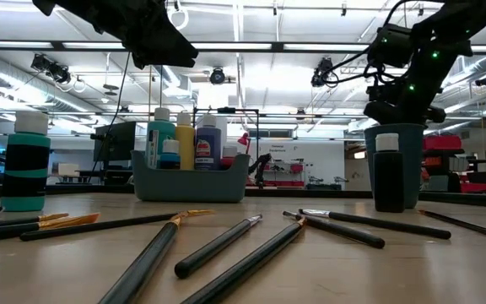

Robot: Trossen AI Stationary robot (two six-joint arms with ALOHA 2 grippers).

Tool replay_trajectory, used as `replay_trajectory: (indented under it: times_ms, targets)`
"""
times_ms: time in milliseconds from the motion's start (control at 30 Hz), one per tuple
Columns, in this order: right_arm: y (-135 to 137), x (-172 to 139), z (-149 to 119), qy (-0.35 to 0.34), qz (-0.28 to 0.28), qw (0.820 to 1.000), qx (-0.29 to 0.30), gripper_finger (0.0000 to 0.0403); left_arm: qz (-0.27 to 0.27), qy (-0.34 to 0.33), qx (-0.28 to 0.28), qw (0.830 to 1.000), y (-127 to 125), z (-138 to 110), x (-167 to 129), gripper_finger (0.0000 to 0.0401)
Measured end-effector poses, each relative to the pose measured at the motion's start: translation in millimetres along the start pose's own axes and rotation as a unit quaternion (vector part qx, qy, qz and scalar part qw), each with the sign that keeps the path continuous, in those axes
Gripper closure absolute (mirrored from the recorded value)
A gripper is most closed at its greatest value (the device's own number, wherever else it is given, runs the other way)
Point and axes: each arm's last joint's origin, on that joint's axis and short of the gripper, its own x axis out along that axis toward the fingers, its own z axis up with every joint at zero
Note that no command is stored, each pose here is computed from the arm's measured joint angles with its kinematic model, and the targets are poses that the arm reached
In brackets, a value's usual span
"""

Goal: Pick & Place Paint Supplies
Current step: Put the green paint bottle into the blue bin

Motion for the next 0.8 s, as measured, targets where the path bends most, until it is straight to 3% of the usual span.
replay_trajectory:
  times_ms: [333, 600, 800]
  targets:
    - [-4.7, 0.2, -12.4, 0.059, -0.024, 0.998, -0.021, 0.0238, 0.0, 0.0, 0.0, 1.0, 0.0, 0.0, 0.0, 0.0222]
    - [-3.7, 0.7, -9.7, 0.047, -0.019, 0.996, -0.07, 0.0238, 0.0, 0.0, 0.0, 1.0, 0.0, 0.0, 0.0, 0.0222]
    - [-2.3, 0.5, -10.4, 0.054, 0.004, 0.996, -0.065, 0.0238, 0.0, 0.0, 0.0, 1.0, 0.0, 0.0, 0.0, 0.0222]
